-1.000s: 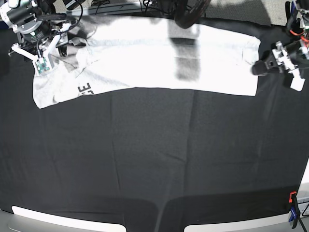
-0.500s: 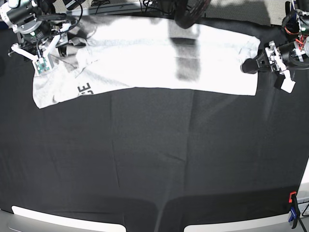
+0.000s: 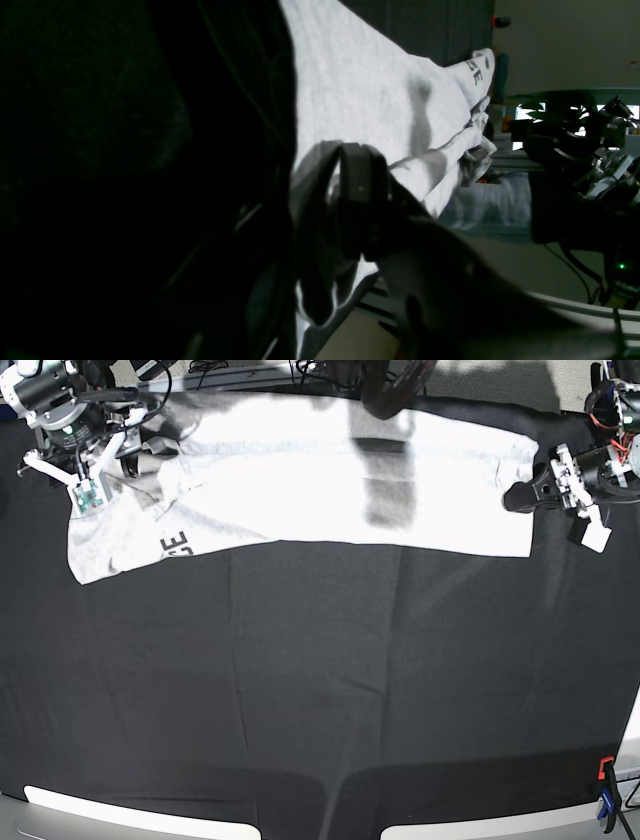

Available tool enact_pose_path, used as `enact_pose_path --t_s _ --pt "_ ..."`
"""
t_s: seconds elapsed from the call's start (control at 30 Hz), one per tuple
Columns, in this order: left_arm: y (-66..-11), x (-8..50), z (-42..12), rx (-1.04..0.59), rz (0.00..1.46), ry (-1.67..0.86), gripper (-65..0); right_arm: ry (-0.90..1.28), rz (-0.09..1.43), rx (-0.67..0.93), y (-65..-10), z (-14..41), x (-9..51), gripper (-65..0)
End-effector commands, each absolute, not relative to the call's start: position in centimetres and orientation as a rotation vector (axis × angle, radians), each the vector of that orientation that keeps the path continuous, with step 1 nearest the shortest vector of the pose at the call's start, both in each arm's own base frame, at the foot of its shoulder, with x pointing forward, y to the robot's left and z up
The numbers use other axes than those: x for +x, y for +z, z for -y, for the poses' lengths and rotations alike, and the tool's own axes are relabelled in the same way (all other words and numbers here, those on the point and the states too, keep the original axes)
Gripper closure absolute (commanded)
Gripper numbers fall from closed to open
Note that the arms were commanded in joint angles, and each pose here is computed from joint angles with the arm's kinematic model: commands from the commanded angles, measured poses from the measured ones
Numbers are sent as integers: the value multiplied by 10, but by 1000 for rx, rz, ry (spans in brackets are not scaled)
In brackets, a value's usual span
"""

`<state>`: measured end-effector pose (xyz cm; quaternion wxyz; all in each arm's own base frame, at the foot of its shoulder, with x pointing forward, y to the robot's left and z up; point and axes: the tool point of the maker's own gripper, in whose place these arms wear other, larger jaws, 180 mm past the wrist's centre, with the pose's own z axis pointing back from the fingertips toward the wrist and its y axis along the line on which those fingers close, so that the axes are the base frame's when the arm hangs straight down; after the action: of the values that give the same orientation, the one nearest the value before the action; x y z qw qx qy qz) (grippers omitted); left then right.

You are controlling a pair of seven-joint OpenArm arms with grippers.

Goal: Layout the t-shirt on the table in an organized manner, then fold the t-shirt properly
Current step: 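Grasp the strip end with the left gripper and fold it toward the right gripper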

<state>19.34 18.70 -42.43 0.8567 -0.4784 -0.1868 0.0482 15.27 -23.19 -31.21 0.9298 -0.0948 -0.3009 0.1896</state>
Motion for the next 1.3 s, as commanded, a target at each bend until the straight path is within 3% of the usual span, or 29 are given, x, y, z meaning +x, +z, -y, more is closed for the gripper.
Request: enact_pose_path --t_s 0.0,0.07,0.17,0.47,0.93,1.1,1.27 --pt "-425 186 -173 -1047 352 95 -142 405 647 -202 -304 231 157 -278" --pt "-423 187 -172 -1047 359 86 -131 405 648 -203 -304 231 157 -278" --pt "-417 191 -170 -1045 376 58 0 405 648 -203 -304 231 157 -278" --pt "-383 207 -206 -916 426 -104 0 405 648 -203 -304 231 157 -278" --pt "-373 272 -298 -426 552 -200 0 406 654 -203 -303 230 158 -278" --pt "-377 286 -336 -198 514 -177 0 406 654 -203 -303 230 159 -278" --pt "-375 278 -334 -177 449 -147 0 406 661 -203 -302 230 160 -278"
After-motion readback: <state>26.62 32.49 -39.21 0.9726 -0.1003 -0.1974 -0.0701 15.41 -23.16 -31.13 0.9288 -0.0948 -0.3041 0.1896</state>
